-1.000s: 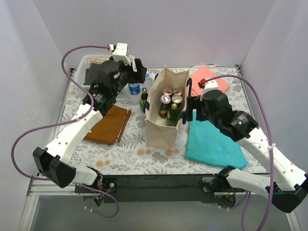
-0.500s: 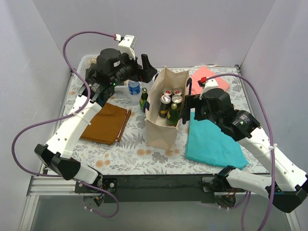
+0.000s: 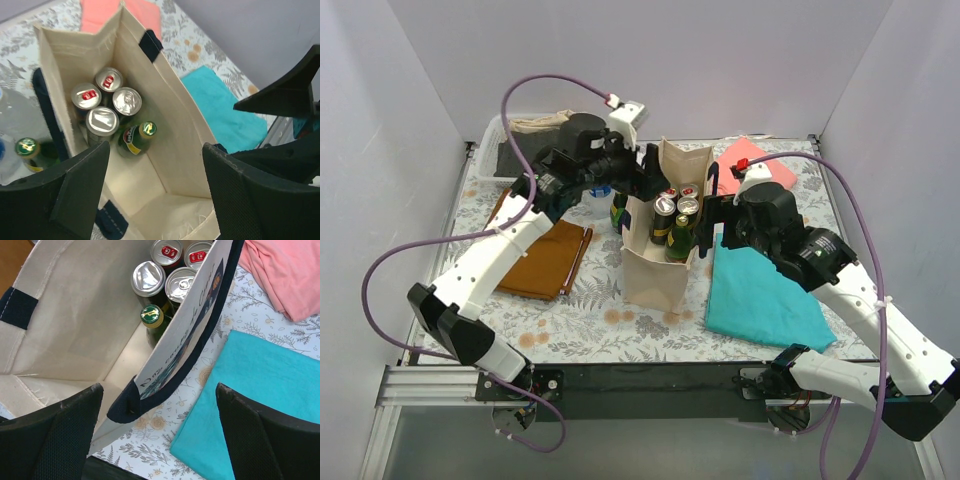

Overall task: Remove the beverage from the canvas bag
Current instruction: Take out the drink from the canvas bag.

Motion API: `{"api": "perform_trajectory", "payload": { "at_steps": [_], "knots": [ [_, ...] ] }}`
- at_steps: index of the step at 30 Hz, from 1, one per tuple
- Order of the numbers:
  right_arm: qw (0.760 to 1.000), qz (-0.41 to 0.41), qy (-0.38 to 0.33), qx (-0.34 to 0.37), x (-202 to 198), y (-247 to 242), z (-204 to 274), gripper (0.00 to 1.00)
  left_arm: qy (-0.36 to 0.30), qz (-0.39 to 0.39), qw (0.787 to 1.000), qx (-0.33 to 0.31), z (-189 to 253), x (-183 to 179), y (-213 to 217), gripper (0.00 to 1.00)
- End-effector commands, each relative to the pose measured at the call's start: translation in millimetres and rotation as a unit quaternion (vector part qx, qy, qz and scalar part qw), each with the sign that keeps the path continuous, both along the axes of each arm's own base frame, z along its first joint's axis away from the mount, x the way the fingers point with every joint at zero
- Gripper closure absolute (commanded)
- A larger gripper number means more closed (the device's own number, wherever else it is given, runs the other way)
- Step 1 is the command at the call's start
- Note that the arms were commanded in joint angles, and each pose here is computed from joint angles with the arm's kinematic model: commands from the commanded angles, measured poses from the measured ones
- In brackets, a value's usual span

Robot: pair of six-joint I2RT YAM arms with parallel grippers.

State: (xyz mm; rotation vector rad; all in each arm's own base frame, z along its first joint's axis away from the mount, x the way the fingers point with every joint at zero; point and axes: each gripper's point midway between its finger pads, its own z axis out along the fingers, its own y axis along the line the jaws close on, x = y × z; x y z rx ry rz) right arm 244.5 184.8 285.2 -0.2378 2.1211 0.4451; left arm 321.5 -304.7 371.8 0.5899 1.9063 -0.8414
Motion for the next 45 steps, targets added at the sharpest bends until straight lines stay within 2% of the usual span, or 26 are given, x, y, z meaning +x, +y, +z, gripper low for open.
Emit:
{"api": "perform_trajectory", "payload": {
  "at_steps": [1,23,29,45],
  "knots": [
    [1.000,-0.015,-0.014,0.014,6.8,-0.4,4.2,0.02,0.000,-0.020,0.999,0.041,-17.6,-14.1,-12.9,0.27],
    [1.000,-0.008,0.006,0.001,0.1,-3.9,-17.8,0.03,0.046,-0.038,0.992,0.115,-79.5,-25.3,-41.3,0.28],
    [1.000,-0.015,0.006,-0.002,-2.6,-9.2,-18.8,0.02,0.049,-0.018,0.988,0.143,-100.3,-22.3,-42.6,0.28],
    [1.000,-0.018,0.007,-0.003,-4.6,-12.3,-19.6,0.03,0.077,0.014,0.987,0.139,-134.0,5.6,-71.1,0.24]
  ]
}}
